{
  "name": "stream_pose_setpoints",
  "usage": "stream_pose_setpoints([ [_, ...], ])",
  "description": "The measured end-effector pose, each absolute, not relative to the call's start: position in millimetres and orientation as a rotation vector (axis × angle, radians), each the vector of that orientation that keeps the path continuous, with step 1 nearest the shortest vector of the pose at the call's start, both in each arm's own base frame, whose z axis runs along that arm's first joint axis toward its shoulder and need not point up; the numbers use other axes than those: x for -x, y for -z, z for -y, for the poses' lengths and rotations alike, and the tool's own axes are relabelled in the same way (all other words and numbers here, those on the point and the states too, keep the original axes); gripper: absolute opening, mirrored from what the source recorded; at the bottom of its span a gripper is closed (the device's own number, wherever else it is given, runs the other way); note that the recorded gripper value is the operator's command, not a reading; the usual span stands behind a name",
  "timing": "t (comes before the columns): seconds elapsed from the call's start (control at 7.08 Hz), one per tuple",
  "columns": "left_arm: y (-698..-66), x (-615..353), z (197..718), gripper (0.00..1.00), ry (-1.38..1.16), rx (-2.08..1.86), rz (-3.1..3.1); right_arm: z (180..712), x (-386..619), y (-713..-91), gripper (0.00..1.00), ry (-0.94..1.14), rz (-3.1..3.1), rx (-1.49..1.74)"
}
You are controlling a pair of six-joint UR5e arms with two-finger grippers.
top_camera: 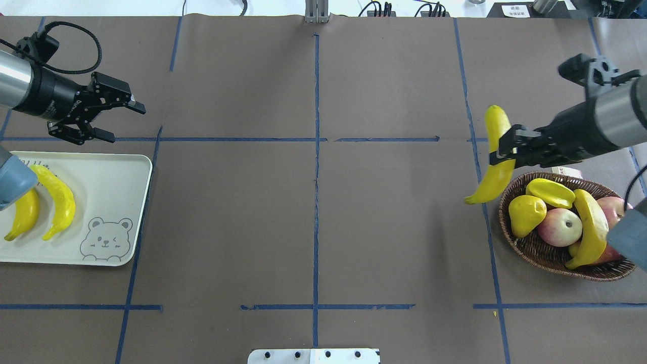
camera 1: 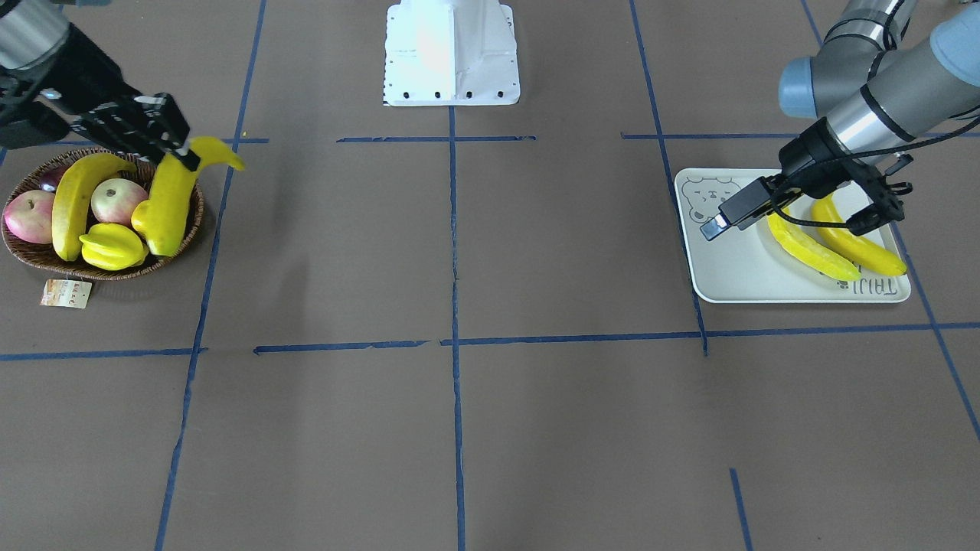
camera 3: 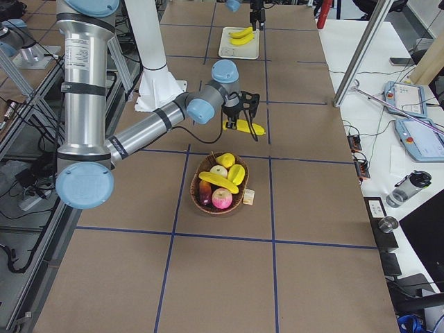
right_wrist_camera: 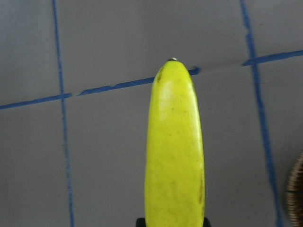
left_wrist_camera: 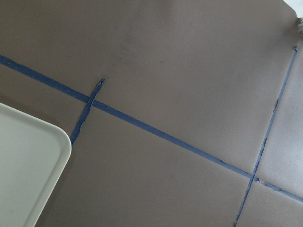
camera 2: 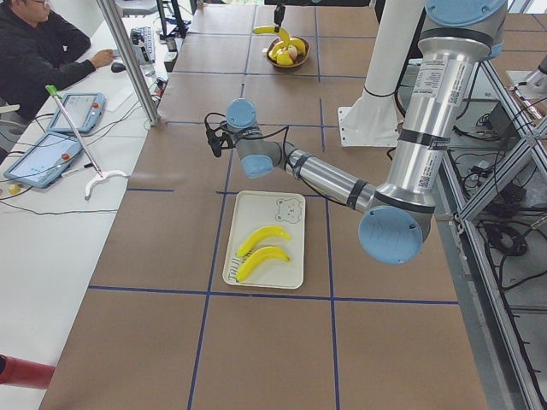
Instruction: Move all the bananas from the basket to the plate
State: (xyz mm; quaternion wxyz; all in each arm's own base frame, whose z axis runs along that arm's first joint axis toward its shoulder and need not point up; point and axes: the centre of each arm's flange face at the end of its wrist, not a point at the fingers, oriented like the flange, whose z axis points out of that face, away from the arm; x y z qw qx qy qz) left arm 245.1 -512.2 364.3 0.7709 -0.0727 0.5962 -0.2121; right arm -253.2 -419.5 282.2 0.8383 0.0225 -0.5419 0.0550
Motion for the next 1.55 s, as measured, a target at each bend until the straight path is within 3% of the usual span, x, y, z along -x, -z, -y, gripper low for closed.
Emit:
stream_pose_setpoints([
  [0.42,-334.7,-271.8,509.1,0.99,0.438,0.190,-1.327,392.4,373.2,-177.7,0.00,0.009,1.264,-0.069],
  [0.85,-248.6,-332.4,490.8,0.99,0.405,0.251,-1.416,336.0,448.3,-119.0,0.00,-0.001,1.323,-0.130],
  [1.55,-179.0,-408.3,437.2,0.99,0.325,0.283,-1.494,321.1,464.8,-103.1,0.00,-0.006,1.347,-0.143],
])
